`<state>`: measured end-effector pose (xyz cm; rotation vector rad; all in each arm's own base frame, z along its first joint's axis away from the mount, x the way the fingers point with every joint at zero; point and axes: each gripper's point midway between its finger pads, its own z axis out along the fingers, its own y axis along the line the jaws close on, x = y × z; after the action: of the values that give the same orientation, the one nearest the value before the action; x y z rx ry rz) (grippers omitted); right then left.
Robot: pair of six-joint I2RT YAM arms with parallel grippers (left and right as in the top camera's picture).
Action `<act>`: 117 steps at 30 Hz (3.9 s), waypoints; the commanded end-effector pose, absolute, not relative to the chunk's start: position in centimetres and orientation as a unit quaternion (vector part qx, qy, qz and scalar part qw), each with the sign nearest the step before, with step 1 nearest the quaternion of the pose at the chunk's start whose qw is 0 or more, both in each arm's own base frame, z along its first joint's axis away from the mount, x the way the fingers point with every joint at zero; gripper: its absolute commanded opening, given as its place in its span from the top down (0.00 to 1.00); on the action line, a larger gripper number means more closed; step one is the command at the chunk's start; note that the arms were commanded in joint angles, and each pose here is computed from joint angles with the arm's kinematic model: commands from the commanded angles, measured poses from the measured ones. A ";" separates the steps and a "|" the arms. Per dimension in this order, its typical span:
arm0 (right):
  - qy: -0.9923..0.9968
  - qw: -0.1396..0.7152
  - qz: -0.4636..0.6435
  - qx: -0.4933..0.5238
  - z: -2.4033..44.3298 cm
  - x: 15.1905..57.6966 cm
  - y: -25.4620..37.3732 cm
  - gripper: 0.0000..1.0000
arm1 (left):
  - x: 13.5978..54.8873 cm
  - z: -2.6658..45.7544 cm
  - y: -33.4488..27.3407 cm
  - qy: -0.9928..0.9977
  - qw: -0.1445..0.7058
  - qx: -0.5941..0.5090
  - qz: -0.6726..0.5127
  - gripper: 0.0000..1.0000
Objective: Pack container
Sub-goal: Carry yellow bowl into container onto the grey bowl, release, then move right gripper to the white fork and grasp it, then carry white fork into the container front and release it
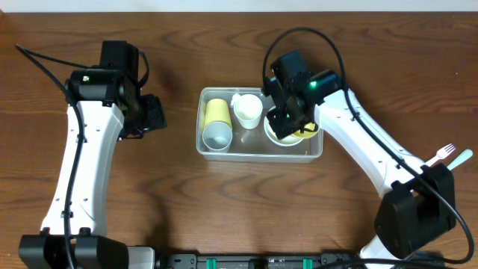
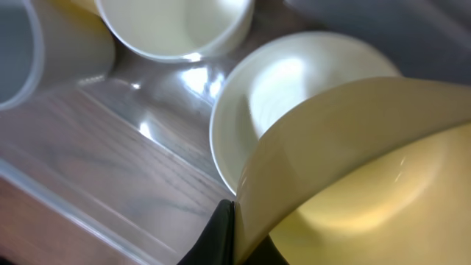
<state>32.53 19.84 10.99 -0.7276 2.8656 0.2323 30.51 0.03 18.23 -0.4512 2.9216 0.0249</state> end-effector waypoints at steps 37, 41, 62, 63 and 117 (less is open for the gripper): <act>0.938 0.320 0.008 0.135 26.1 38.7 3.8 0.13 | 30.4 18.0 0.2 0.984 0.088 -0.152 0.008 0.29; 0.911 0.315 0.022 0.266 27.4 36.6 -4.7 0.12 | 30.4 18.0 0.2 0.984 0.088 -0.152 0.008 0.29; 0.884 0.037 -0.013 0.465 6.9 30.4 -21.0 0.07 | 30.4 18.0 0.2 0.984 0.088 -0.152 0.008 0.29; 0.885 0.029 -0.012 0.465 6.4 30.3 -21.1 0.07 | 30.4 18.0 0.2 0.984 0.088 -0.152 0.008 0.29; 0.893 -0.018 -0.006 0.450 -1.7 28.7 -20.8 0.74 | 30.3 18.0 0.2 0.985 0.086 -0.152 0.009 0.29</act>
<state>30.00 -21.19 -0.55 1.3991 2.8003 -0.0270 30.45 -0.03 18.22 -0.4511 2.9245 0.0205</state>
